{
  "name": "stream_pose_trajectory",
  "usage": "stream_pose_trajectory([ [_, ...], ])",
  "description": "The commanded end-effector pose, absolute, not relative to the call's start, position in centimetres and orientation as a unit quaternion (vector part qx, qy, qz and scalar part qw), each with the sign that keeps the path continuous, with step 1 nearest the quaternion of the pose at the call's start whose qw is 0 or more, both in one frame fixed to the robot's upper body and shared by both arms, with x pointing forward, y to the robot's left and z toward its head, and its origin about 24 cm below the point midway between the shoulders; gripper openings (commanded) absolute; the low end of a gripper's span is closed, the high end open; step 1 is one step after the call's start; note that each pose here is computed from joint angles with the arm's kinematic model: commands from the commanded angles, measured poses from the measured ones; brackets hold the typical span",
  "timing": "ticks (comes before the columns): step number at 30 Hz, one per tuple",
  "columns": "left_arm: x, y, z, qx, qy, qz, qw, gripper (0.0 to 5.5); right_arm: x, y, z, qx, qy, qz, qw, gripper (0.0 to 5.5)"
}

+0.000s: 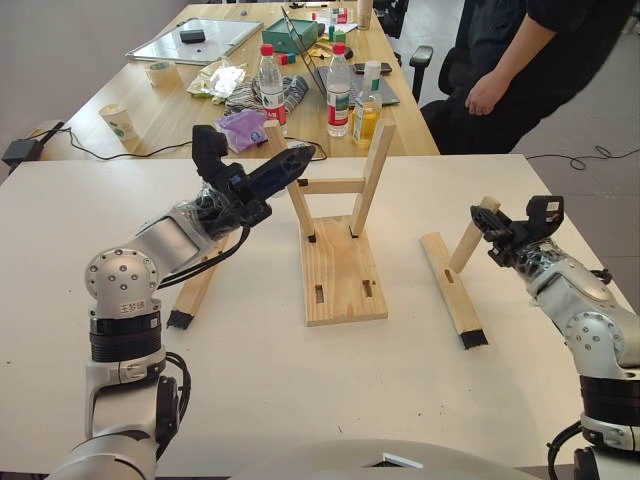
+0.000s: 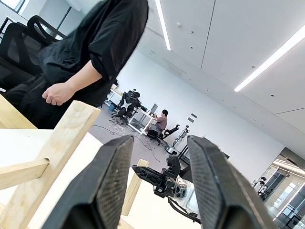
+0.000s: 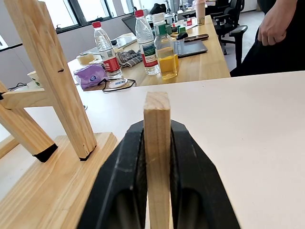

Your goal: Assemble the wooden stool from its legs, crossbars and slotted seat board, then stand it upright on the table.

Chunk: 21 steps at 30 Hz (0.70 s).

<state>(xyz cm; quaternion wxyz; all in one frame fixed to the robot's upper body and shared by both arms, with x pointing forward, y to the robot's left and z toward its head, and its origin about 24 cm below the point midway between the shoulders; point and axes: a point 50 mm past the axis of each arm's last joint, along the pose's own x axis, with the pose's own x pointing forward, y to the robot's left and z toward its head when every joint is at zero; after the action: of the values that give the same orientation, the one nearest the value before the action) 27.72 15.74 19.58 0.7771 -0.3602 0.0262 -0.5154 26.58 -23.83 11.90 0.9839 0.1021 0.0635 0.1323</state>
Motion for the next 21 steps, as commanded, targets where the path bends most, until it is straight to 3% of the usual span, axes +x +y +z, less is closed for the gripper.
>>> stream_pose_trajectory([
  [1, 27.7, 15.7, 19.8, -0.357, 0.024, -0.515, 0.779, 2.05, 26.7, -24.0, 10.9, 0.096, 0.067, 0.125, 0.985, 0.41],
  [15, 27.8, 15.8, 19.6, -0.359, 0.027, -0.511, 0.781, 2.05, 25.9, -24.3, 7.6, 0.088, 0.103, 0.109, 0.985, 0.41],
  [21, 28.0, 15.7, 19.7, -0.359, 0.032, -0.515, 0.777, 2.05, 24.8, -24.4, 3.5, 0.07, 0.134, 0.065, 0.986, 0.41],
])
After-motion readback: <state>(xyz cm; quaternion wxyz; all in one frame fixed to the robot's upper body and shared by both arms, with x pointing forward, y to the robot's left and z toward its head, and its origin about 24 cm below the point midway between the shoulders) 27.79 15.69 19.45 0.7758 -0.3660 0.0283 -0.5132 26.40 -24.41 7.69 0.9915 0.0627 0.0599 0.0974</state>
